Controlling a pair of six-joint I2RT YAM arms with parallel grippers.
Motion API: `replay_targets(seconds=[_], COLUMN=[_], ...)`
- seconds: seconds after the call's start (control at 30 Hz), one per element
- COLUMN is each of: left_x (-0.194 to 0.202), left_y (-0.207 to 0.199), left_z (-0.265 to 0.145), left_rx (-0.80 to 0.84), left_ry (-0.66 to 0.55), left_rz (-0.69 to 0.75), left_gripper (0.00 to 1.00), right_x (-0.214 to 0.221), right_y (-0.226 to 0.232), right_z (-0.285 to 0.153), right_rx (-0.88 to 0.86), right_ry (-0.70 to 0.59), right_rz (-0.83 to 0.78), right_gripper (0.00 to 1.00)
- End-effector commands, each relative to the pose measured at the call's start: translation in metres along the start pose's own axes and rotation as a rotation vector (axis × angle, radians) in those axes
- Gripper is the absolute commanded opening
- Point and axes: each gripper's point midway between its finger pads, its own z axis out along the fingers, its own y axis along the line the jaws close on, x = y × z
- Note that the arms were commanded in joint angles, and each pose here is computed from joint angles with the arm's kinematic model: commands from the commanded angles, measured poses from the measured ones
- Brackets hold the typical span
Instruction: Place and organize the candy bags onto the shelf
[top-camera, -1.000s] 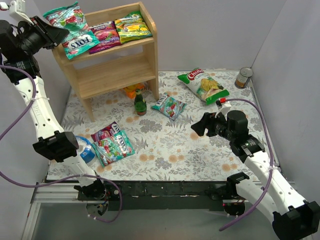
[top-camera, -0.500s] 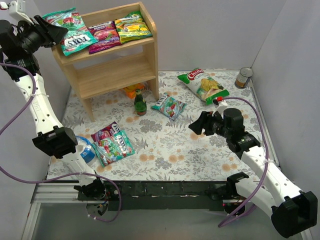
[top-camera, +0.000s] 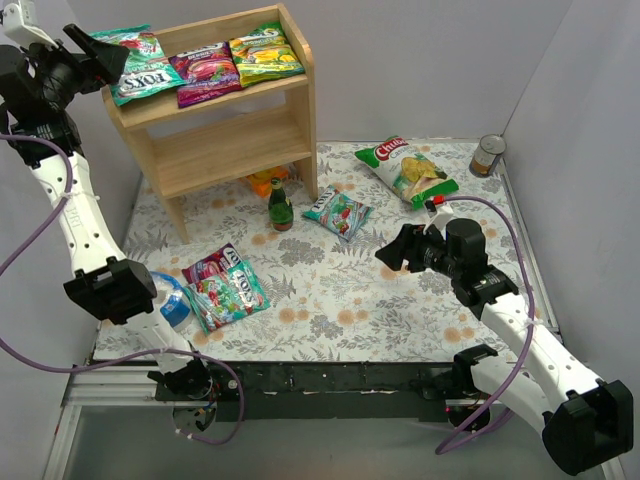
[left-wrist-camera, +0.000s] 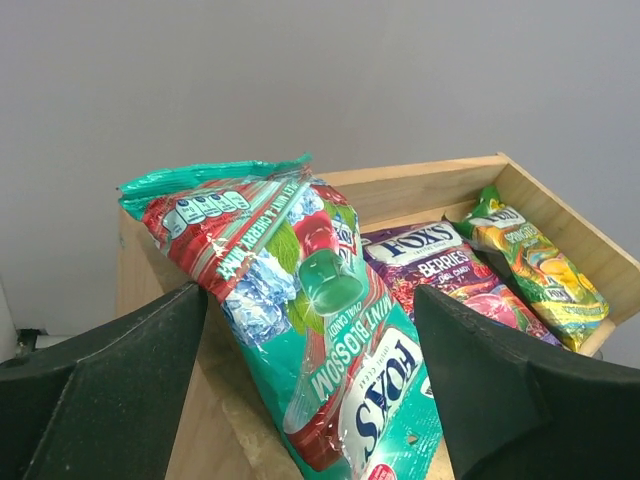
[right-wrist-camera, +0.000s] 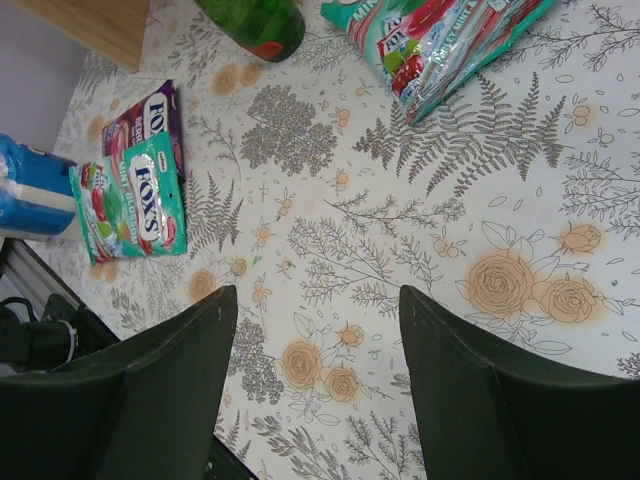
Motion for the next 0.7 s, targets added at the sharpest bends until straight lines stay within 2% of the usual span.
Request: replay_targets(seconds=[0.0, 0.13, 0.27, 0.37, 0.53, 0.67], left_x=[-0.05, -0.058, -0.063, -0.063, -0.049, -0.042], left_y=[-0.025, -0.03, -0.027, -0.033, -0.044, -0.049], left_z=[-0.028, -0.037, -0.046, -0.047, -0.033, -0.013], left_rx=[-0.048, -0.077, -0.136, -0.112, -0.02, -0.056], left_ry=[-0.151, -0.179, -0.213, -0.23, -0.234, -0.265], left_rz=[0.093, 0.1, 0.084, 0.051, -0.093, -0.149], left_gripper=[0.84, 0.82, 0.74, 0.72, 0.63, 0.54], right_x=[-0.008, -0.004, -0.002, -0.001, 0.003, 0.011], right_y=[0.005, 0.004, 0.003, 0.003, 0.002, 0.0], right_z=[0.002, 0.003, 0.004, 0.004, 0.006, 0.008], right_rx=[-0.026, -0.032, -0.032, -0.034, -0.044, -0.048], right_ry=[-0.038, -0.033, -0.03, -0.029, -0.032, -0.017], right_rz=[-0.013, -0.006, 0.0, 0.001, 0.007, 0.023], right_gripper=[0.73, 0.73, 0.73, 0.73, 0.73, 0.72])
